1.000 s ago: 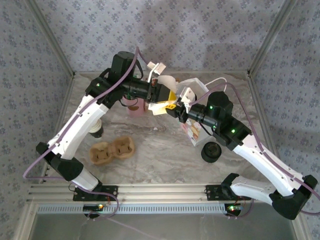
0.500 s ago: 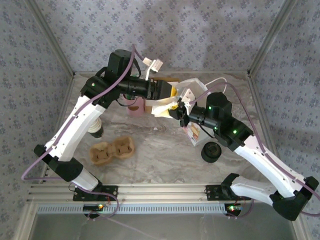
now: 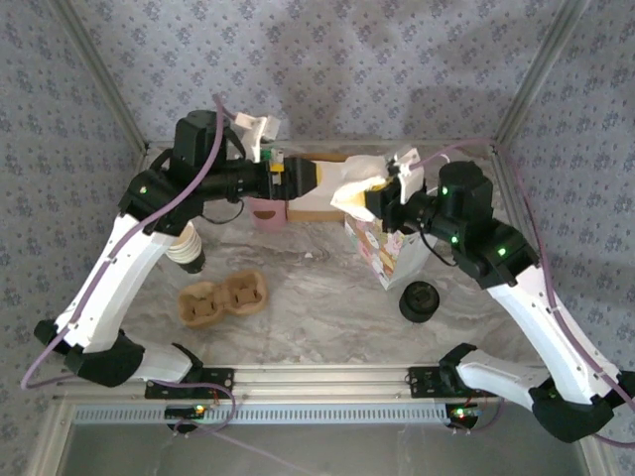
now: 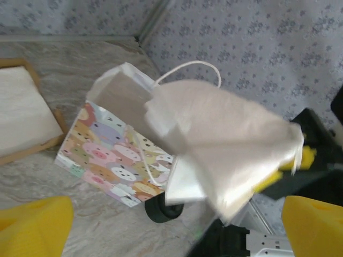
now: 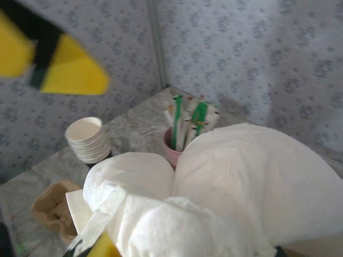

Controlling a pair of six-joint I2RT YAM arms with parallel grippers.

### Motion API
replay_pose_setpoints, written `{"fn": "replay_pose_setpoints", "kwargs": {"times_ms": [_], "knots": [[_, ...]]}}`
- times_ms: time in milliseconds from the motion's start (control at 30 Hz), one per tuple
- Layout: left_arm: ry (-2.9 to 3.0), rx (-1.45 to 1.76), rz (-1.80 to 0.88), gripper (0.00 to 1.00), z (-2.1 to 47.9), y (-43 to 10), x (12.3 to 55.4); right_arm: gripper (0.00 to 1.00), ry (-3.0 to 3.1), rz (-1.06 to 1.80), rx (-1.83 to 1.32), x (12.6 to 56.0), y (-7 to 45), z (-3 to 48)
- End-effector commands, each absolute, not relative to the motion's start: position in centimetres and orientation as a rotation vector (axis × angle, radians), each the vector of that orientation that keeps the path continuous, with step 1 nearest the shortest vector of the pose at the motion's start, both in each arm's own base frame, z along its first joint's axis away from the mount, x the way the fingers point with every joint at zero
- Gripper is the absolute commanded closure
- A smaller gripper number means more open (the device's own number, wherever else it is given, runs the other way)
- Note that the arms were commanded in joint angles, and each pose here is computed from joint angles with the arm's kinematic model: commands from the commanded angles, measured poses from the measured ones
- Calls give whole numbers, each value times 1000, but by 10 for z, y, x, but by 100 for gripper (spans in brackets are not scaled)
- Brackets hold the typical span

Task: Pack the takeout coffee

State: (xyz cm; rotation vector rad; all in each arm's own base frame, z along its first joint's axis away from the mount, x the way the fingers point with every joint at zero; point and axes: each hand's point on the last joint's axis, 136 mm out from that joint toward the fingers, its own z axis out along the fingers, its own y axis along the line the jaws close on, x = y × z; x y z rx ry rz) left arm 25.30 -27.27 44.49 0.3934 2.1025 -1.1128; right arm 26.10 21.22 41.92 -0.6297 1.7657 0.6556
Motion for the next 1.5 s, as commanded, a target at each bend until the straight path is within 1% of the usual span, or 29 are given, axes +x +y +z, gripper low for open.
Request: {"fn": "replay_pose_setpoints", "kwargs": {"times_ms": [0, 133, 367, 500, 767, 967, 1133, 1467], "knots": [[2086, 346, -1021, 0, 440, -257, 258, 100, 1950, 718, -439, 272, 190, 410], [2100, 322, -994, 1, 430, -248, 256, 100, 2053, 799, -235, 290, 166, 410], [2120, 286, -980, 1, 416, -239, 254, 100, 2129, 1036, -54, 312, 158, 404], [2125, 272, -981, 1, 411, -236, 254, 100, 2201, 929, 71, 328, 144, 389], [2131, 267, -981, 1, 407, -236, 256, 100, 2235, 1008, 132, 345, 154, 376], [2135, 264, -983, 1, 405, -237, 257, 100, 2251, 1038, 240, 357, 156, 364], [2135, 262, -983, 0, 405, -237, 258, 100, 2293, 1037, 347, 367, 154, 344], [2138, 258, -983, 0, 402, -236, 257, 100, 2332, 912, 495, 382, 132, 316]]}}
